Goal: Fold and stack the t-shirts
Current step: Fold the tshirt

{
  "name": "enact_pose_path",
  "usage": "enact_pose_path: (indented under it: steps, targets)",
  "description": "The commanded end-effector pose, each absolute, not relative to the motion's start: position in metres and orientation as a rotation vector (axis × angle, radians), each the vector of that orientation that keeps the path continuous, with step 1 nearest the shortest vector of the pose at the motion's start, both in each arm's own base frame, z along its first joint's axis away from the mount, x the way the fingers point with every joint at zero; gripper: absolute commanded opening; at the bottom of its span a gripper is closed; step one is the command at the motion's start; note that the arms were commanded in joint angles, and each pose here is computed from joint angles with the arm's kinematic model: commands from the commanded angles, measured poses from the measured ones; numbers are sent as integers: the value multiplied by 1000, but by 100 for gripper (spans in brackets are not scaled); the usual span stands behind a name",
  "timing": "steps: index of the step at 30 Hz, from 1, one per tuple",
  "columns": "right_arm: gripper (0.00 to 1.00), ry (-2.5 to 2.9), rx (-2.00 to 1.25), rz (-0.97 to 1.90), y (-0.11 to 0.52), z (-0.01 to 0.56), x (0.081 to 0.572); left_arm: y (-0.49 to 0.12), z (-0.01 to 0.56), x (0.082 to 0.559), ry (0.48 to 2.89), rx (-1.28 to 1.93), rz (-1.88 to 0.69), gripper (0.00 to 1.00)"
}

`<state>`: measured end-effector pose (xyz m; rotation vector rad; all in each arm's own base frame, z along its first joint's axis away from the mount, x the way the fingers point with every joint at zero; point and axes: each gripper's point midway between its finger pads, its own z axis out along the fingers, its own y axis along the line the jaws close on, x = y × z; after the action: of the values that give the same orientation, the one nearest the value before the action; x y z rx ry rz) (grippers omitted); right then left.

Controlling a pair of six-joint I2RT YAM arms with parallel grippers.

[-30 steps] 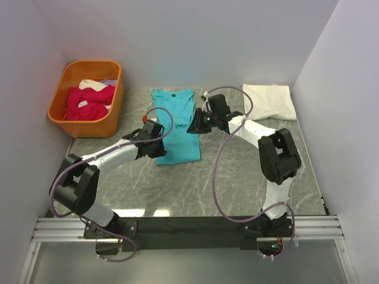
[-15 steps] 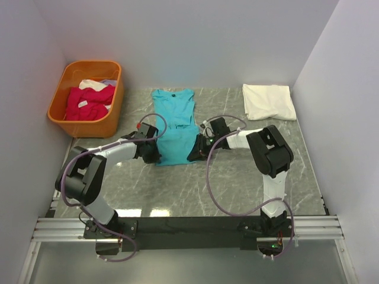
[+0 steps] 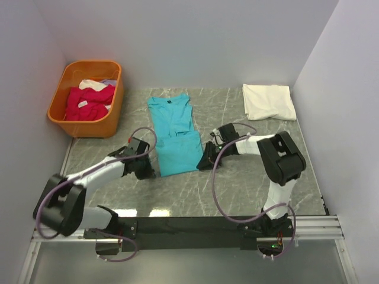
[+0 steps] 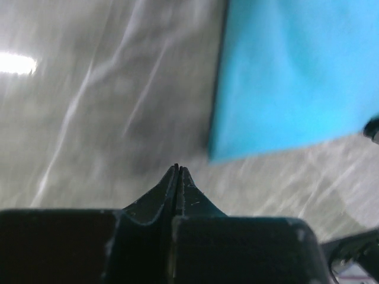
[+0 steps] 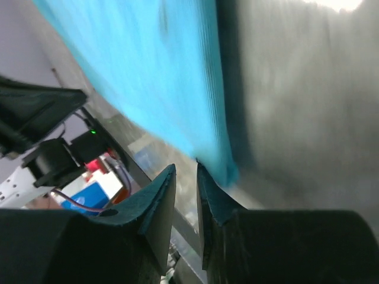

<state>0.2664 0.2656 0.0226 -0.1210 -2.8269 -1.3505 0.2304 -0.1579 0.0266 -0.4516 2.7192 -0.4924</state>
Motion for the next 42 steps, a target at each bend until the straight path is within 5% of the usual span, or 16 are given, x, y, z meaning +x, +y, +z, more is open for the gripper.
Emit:
enact_pose_path:
  steps: [1, 7, 10, 20, 36, 42]
  targets:
    - [28, -2970, -84, -1234, 244, 45, 253, -144, 54, 212, 2668, -519, -459, 14]
    - [47, -3301, -29, -1072, 219, 93, 264, -147, 77, 207, 2612, -546, -496, 67]
    - [52, -3465, -56, -897, 203, 105, 274, -151, 74, 212, 2614, -553, -446, 75]
    - [53, -3613, -47, -564, 192, 98, 283, -180, 67, 252, 2602, -549, -358, 59]
    - [57, -3530, 99, -448, 237, 66, 290, -183, 8, 237, 2798, -448, -66, 56]
    - [57, -3482, 125, -375, 246, 46, 286, -185, -3, 230, 2843, -420, -45, 36]
